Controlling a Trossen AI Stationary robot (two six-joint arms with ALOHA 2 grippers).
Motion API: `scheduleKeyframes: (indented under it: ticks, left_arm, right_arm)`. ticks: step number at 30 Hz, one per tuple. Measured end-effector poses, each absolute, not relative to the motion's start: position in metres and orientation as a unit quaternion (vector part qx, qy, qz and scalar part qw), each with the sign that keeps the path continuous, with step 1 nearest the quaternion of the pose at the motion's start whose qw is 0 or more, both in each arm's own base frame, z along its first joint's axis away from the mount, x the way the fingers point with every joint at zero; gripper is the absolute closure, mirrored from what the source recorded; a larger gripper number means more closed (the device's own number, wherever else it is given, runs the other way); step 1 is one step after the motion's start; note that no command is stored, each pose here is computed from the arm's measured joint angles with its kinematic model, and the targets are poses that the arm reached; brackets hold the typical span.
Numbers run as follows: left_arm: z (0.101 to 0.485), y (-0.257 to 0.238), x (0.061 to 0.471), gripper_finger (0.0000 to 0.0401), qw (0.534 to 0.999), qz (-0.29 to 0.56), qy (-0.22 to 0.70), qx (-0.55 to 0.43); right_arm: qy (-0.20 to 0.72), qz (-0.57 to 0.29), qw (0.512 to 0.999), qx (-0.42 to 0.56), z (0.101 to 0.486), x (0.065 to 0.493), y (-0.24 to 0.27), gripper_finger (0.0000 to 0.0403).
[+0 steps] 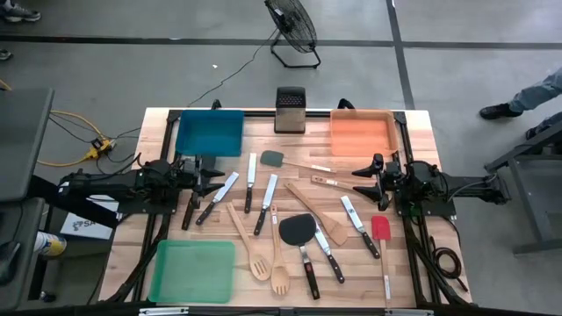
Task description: Pick & Place Kitchen Items
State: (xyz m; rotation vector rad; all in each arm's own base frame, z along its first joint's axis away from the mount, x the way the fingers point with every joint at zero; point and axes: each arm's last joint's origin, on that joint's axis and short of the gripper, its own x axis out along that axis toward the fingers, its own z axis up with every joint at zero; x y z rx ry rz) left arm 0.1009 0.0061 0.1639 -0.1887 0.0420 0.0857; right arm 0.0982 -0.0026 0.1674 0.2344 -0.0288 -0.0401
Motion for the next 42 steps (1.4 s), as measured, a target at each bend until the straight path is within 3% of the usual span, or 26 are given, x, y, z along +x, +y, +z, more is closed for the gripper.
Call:
scheduleKeyframes:
  ticks: [13, 26, 34, 42]
  left_arm:
    - [0.164, 0.006, 0.101, 0.0215, 0.994, 0.043, 0.021, -0.094]
    - [0.164, 0.006, 0.101, 0.0215, 0.994, 0.043, 0.021, -0.094]
    - [0.164, 0.006, 0.101, 0.0215, 0.994, 0.043, 0.021, -0.094]
    - [0.164, 0.006, 0.101, 0.0215, 0.994, 0.043, 0.021, -0.094]
  right_arm:
    - [-0.022, -0.021, 0.996, 0.084, 0.169, 0.098, -0.003, 0.0154]
    - [-0.094, -0.01, 0.968, 0.234, 0.182, 0.097, -0.003, 0.0154]
    - [-0.118, -0.074, 0.967, 0.215, 0.184, 0.096, -0.007, 0.0154]
    - [-0.122, -0.186, 0.939, 0.264, 0.183, 0.095, -0.014, 0.0154]
